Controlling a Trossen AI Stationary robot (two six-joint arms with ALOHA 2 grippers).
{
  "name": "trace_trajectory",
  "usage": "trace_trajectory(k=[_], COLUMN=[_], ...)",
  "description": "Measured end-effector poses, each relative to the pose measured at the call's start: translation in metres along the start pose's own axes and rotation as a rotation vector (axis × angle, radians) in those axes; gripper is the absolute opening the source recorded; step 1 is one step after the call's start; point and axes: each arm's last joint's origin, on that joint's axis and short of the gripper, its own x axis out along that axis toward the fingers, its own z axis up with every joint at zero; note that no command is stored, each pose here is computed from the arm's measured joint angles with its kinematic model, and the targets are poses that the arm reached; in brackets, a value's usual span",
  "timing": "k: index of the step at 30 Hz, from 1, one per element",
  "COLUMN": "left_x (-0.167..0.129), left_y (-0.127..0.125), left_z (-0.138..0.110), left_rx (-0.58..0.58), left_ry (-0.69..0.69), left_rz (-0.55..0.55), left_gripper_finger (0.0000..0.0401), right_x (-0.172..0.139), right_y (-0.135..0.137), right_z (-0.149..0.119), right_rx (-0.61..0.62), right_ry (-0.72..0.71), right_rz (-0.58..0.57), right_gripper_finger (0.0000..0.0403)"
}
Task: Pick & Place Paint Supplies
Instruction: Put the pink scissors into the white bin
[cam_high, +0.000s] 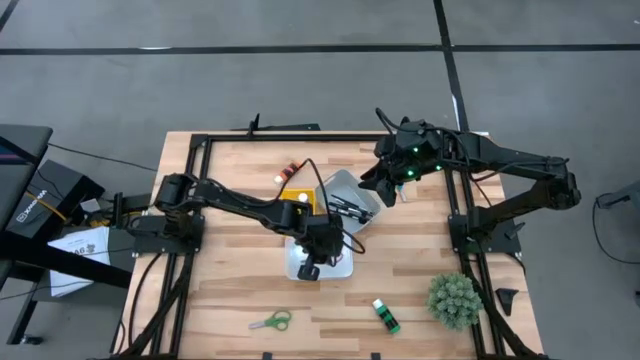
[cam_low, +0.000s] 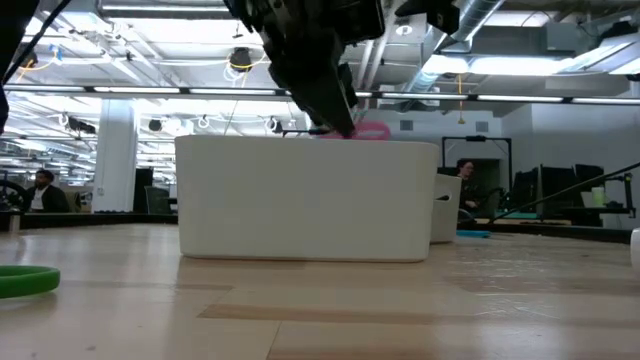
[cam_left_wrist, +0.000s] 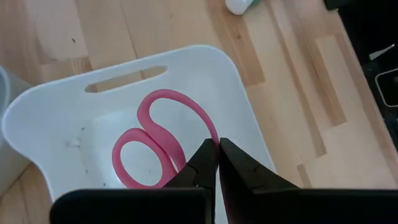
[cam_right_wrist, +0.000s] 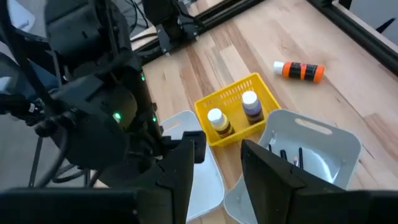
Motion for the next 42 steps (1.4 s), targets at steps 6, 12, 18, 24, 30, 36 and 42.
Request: trace_trajectory(k=[6,12,18,24,30,36,42], left_x=[0.006,0.006,0.012,0.018,0.021,0.021,0.021], left_y=[0.001,0.001,-0.001,-0.001,0.000,0.001,0.002], left_z=[-0.011,-0.012,-0.021,-0.030,-0.030,-0.027,-0.026], left_rx=[-0.016,-0.017,-0.017,-0.020,-0.009,-0.010,-0.035], left_ry=[0.052,0.060,0.091,0.116,0.109,0.085,0.075], left_rz=[-0.002,0.014,0.014,0.037,0.038,0.067,0.079], left_gripper_finger=[0.0000,0.0000,0.0000,0.0000,0.0000,0.0001,0.0006], right_x=[0.000,0.000,0.000,0.000,0.000,0.000,0.000], right_y=[0.000,0.000,0.001,0.001,0.001,0.001,0.001], right_z=[0.000,0.001,0.001,0.001,0.001,0.001,0.001], right_rx=[0.000,-0.001,0.001,0.001,0.000,-0.002,-0.010], right_ry=[-0.003,-0.009,-0.009,-0.009,-0.009,-0.009,-0.008], right_rz=[0.001,0.003,0.004,0.004,0.004,0.004,0.004], right_gripper_finger=[0.0129,0.0129,0.0129,0.0129,0.0129,0.0129,0.0129])
